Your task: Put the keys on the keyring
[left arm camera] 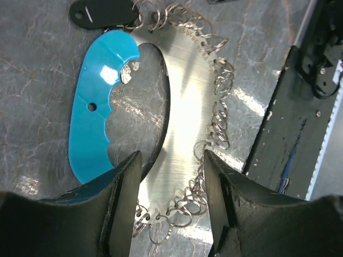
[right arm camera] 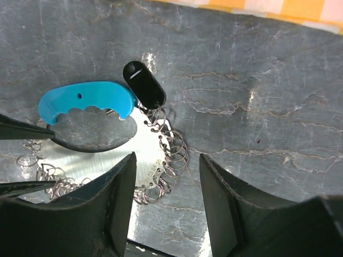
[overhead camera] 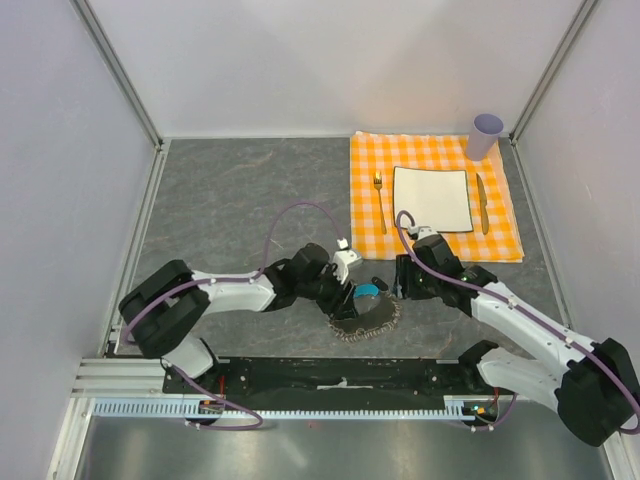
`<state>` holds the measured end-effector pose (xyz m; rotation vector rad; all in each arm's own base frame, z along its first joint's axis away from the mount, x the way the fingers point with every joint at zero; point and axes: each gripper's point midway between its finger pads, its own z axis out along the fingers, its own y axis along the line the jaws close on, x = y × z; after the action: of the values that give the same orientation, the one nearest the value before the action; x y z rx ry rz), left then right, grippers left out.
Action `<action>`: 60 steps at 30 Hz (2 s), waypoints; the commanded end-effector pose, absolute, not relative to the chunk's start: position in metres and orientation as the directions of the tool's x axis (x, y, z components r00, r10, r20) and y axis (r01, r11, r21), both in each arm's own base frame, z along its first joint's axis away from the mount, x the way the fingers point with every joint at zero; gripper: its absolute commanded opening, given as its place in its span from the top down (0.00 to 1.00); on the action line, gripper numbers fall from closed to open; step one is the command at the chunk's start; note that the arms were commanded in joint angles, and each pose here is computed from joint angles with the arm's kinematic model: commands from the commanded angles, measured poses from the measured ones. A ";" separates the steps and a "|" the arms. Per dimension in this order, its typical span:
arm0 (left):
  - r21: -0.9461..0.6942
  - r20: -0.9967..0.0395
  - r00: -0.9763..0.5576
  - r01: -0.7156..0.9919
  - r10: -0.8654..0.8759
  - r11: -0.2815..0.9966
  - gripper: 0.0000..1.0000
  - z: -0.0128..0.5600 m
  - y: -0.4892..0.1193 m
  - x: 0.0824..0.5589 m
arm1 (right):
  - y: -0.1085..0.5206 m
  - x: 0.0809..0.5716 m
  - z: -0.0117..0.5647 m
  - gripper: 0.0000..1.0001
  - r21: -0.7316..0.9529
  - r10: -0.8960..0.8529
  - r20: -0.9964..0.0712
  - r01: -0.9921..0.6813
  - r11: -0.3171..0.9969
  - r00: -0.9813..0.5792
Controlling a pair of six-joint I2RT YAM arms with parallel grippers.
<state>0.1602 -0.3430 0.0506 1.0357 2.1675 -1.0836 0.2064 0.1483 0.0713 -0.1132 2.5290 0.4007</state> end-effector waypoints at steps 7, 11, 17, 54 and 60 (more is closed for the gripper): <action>-0.403 -0.498 -0.707 0.701 0.501 0.589 0.42 0.005 -0.327 0.166 | 0.173 0.194 0.051 0.42 0.373 -0.001 -0.463 -0.195 0.907 -0.886; -0.312 -0.442 -0.729 0.671 0.522 0.672 0.42 -0.009 -0.307 0.172 | 0.190 0.194 0.045 0.42 0.423 -0.033 -0.444 -0.242 0.873 -0.896; -0.169 -0.411 -0.757 0.611 0.508 0.774 0.42 -0.016 -0.267 0.186 | 0.237 0.207 0.037 0.41 0.446 -0.133 -0.440 -0.344 0.826 -0.888; 0.003 -0.610 -0.701 0.465 0.370 0.886 0.39 0.027 -0.242 0.268 | 0.240 0.213 0.071 0.56 0.279 -0.207 -0.673 -0.503 0.818 -0.710; 0.059 -0.536 -0.708 0.513 0.460 0.857 0.39 0.014 -0.244 0.266 | 0.240 0.214 0.072 0.55 0.270 -0.212 -0.686 -0.514 0.814 -0.696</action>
<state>0.2626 -0.2483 0.0181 0.6116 2.4668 -0.2266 0.2064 0.2366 0.0624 -0.5462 2.3919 0.5822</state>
